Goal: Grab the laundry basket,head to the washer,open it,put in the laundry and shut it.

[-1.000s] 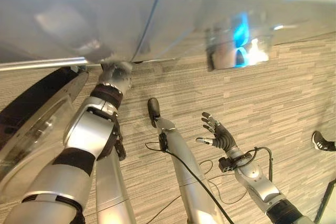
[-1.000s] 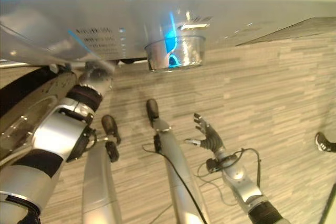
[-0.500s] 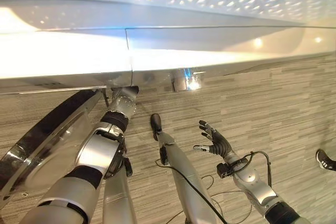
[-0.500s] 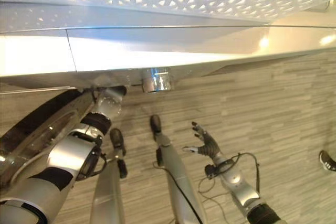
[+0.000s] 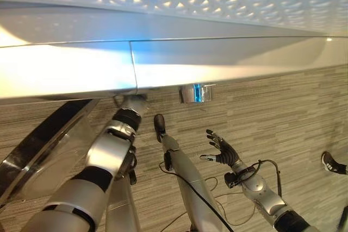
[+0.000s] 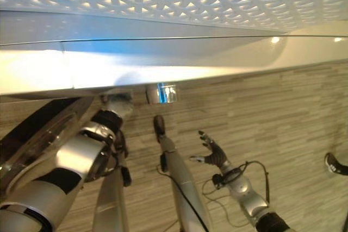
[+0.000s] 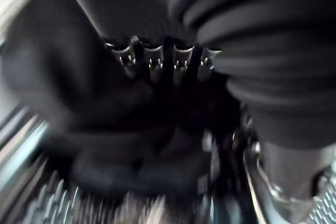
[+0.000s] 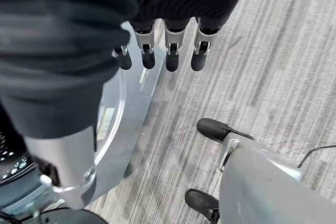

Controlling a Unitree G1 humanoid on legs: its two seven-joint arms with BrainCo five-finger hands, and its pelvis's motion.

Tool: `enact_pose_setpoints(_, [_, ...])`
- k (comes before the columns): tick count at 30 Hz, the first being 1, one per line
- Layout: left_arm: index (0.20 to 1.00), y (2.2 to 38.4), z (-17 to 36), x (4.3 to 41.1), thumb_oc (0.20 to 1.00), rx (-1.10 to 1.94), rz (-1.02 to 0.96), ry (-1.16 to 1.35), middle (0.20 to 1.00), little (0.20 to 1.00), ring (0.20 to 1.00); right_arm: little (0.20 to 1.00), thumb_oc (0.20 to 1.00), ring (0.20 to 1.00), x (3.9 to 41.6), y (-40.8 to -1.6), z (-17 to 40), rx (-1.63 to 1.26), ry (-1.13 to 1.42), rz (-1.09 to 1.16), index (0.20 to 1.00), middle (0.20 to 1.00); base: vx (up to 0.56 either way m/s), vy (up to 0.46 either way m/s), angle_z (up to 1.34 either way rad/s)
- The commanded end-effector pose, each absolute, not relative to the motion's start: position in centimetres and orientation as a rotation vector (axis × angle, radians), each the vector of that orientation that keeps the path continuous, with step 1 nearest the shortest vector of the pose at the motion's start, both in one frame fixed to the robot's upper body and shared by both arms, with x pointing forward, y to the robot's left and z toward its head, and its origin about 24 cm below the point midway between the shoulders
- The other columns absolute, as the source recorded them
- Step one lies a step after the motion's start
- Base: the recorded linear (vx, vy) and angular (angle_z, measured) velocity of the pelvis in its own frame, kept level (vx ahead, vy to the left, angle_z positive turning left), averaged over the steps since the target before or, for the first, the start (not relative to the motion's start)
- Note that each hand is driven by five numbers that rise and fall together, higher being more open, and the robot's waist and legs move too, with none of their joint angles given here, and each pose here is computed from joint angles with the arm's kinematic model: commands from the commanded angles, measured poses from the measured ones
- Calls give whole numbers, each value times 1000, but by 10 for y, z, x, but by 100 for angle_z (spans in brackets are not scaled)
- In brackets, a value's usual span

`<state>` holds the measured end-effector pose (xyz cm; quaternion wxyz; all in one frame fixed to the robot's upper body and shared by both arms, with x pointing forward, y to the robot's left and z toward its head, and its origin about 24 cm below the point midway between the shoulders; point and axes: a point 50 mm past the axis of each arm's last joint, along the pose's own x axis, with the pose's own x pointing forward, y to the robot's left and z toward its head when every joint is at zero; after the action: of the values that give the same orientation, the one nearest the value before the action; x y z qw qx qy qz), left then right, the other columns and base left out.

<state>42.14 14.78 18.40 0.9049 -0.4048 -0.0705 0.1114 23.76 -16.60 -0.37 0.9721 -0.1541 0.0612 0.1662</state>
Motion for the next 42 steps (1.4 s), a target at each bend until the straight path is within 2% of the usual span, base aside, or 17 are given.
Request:
enact_pose_setpoints(1, [1000, 107, 199, 420, 1000, -871, 114, -177, 1000, 1000, 1000, 1000, 1000, 1000, 235, -180, 3, -365, 100, 324, 1000, 1000, 45, 17, -2])
enact_pose_setpoints(5, [1000, 100, 173, 414, 1000, -874, 128, -120, 1000, 1000, 1000, 1000, 1000, 1000, 236, -180, 3, -362, 100, 313, 1000, 1000, 18, 11, 0])
enact_pose_setpoints(9, [1000, 99, 112, 395, 1000, -786, 176, -6, 1000, 1000, 1000, 1000, 1000, 1000, 238, -182, -1, -369, 107, 270, 1000, 1000, 17, 45, 2])
enact_pose_setpoints(22, [1000, 119, 46, 360, 1000, -714, 217, 88, 1000, 1000, 1000, 1000, 1000, 1000, 230, -180, -22, -363, 188, 243, 1000, 1000, 23, 19, 8])
enact_pose_setpoints(32, [1000, 127, -19, 302, 1000, -475, 44, 241, 1000, 1000, 1000, 1000, 1000, 1000, 214, -201, -45, -360, 308, 176, 1000, 1000, 28, 1, 13])
enact_pose_setpoints(35, [1000, 134, -51, 265, 1000, -376, -43, 357, 1000, 1000, 1000, 1000, 1000, 1000, 196, -220, -64, -364, 425, 128, 1000, 1000, 54, 18, 19])
enact_pose_setpoints(37, [1000, 140, -58, 249, 1000, -319, -88, 386, 1000, 1000, 1000, 1000, 1000, 1000, 188, -230, -72, -388, 480, 108, 1000, 1000, 74, 49, 35])
enact_pose_setpoints(38, [1000, 156, -52, 233, 1000, -216, -173, 356, 1000, 1000, 1000, 1000, 1000, 1000, 173, -250, -82, -402, 568, 58, 1000, 1000, 87, 70, 25])
enact_pose_setpoints(40, [1000, 156, -52, 233, 1000, -216, -173, 356, 1000, 1000, 1000, 1000, 1000, 1000, 173, -250, -83, -401, 569, 59, 1000, 1000, 67, 44, 39])
enact_pose_setpoints(42, [1000, 182, -44, 225, 1000, -99, -178, 325, 1000, 1000, 1000, 1000, 1000, 1000, 160, -259, -89, -404, 630, 53, 1000, 1000, 103, 52, 26])
